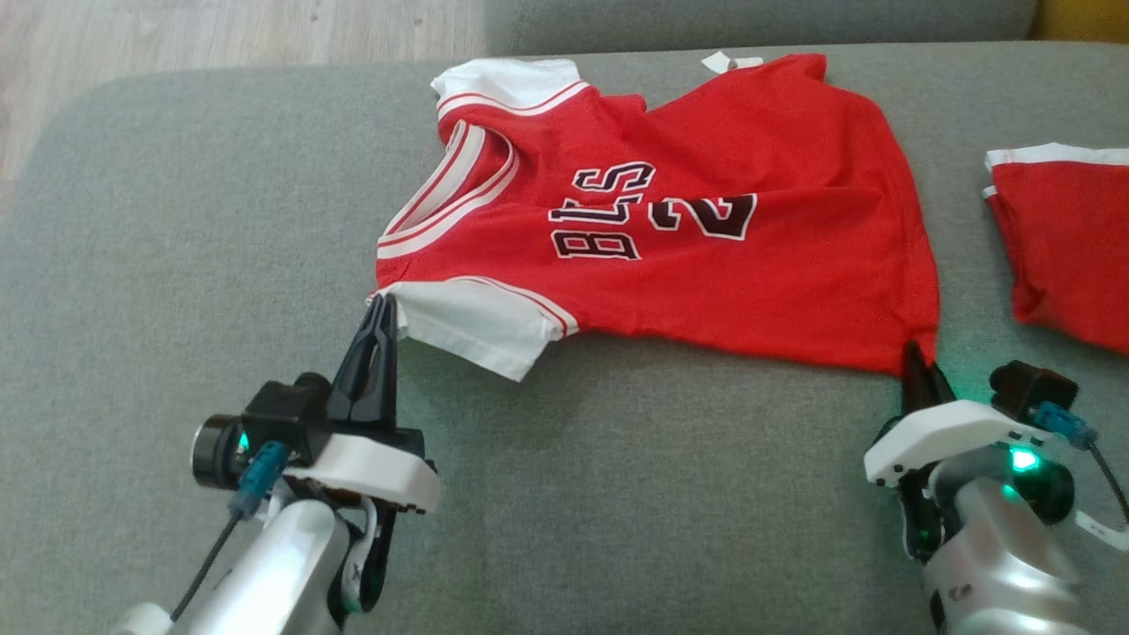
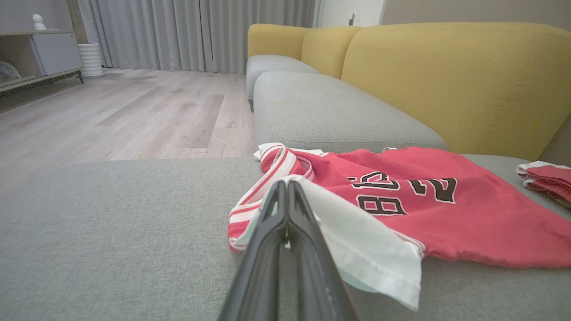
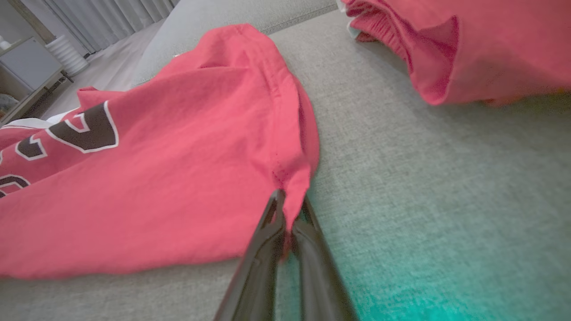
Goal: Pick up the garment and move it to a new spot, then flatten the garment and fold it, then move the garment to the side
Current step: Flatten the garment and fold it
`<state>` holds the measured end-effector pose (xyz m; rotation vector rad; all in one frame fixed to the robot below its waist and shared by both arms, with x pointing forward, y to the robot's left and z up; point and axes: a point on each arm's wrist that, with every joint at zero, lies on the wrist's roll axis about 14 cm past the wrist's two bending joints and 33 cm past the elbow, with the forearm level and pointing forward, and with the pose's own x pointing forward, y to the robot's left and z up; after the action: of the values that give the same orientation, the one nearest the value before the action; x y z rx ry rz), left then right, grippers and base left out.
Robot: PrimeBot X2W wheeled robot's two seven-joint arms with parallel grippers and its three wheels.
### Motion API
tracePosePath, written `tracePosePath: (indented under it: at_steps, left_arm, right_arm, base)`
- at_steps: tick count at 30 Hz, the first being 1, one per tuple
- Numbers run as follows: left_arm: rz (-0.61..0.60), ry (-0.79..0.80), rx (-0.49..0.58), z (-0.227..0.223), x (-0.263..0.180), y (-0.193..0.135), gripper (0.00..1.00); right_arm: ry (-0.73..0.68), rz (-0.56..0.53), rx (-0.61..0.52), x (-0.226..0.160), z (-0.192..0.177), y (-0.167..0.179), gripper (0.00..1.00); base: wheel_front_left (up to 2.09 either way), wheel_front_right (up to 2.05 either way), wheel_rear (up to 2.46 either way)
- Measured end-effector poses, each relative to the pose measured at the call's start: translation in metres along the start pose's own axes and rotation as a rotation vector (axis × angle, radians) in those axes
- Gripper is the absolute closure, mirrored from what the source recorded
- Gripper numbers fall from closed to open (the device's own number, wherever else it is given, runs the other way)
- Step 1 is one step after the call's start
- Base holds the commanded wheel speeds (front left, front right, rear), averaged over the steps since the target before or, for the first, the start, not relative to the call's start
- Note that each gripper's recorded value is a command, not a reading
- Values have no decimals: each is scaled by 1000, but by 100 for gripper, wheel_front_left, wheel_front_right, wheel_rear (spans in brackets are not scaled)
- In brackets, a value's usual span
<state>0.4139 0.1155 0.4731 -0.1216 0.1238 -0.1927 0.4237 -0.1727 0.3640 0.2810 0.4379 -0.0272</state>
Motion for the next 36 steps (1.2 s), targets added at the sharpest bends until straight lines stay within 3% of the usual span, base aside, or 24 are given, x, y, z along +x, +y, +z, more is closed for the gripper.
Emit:
tracePosePath:
  at_steps: [4,9,20,26,32,36]
  left_arm:
    - [4,-27,-13,9,0,1,100]
    - [7,-120,-41,42,2,5,100]
    - [-53,-617,-56,230,-15,-2,100]
    - [-111,-824,-51,304,-52,-19,100]
    - [-152,-802,-20,321,-61,-25,100]
    - [-144,-661,38,308,-25,-13,100]
  right_arm:
    - [-31,27,0,-2,10,8,100]
    - [-229,101,-24,-6,73,31,100]
    - [-703,248,-170,-75,241,88,100]
    - [-859,275,-258,-130,301,99,100]
    - [-905,251,-319,-161,327,102,100]
    - [-838,223,-376,-143,325,100,100]
  base:
    - [0,0,0]
    - [0,0,0]
    - [0,0,0]
    - [0,0,0]
    - [0,0,0]
    - [0,0,0]
